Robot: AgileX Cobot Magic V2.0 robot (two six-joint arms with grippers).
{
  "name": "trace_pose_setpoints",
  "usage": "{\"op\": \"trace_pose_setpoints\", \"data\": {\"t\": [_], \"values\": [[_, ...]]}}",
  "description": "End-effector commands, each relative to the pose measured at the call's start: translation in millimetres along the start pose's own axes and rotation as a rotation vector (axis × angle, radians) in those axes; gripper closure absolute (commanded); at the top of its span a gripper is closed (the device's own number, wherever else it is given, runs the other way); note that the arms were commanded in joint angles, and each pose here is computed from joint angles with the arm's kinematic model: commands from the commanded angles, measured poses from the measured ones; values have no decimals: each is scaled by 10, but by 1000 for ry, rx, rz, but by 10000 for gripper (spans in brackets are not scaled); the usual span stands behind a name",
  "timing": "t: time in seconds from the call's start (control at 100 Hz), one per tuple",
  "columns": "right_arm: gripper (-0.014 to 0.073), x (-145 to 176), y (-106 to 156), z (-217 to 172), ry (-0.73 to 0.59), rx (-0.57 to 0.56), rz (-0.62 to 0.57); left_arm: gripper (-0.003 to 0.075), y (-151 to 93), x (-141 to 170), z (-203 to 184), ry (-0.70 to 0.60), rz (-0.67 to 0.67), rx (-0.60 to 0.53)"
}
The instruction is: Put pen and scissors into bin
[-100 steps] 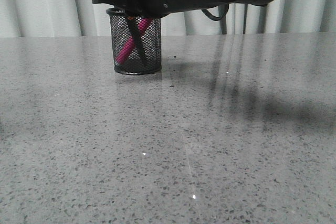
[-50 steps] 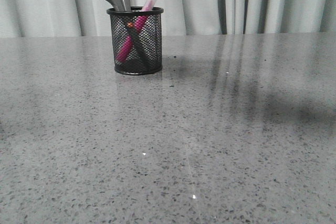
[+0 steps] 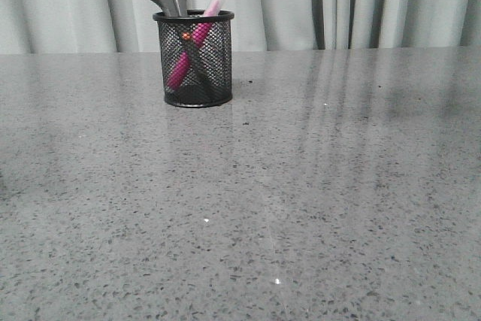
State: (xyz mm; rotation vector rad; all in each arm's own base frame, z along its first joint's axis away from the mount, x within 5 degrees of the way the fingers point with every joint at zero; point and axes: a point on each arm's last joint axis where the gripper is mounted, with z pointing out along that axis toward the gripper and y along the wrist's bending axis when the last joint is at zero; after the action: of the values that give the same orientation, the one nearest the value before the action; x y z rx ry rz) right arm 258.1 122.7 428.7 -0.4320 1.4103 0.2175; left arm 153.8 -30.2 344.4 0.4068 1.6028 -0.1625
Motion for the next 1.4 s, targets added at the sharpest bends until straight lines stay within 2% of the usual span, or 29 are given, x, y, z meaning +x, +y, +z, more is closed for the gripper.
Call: {"op": "trace_pose_setpoints", "data": {"t": [0.0,0.09,0.26,0.38,0.57,0.77,1.02,1.39], "values": [[664,-199,-147,-354,-94,62,-27,740,26,-55,-73,-44,-37,-61],[664,-105,-187,-687,-147,107,-33,740,33,53,-166,-40,-52,-126],[664,435,-104,-1267,-158,136,-38,739,-72,301,-435,-67,-46,-175],[664,817,-36,-1656,-180,155,-31,739,-131,469,-617,-113,-91,-221],[664,1325,32,-2101,-172,186,58,739,-215,712,-827,-186,-138,-263],[664,1497,72,-2294,-206,188,66,739,-256,801,-920,-235,-149,-275],[664,1492,71,-2308,-217,190,66,739,-269,806,-914,-247,-204,-253],[664,1492,71,-2308,-217,190,66,739,-269,806,-914,-247,-204,-253]]}}
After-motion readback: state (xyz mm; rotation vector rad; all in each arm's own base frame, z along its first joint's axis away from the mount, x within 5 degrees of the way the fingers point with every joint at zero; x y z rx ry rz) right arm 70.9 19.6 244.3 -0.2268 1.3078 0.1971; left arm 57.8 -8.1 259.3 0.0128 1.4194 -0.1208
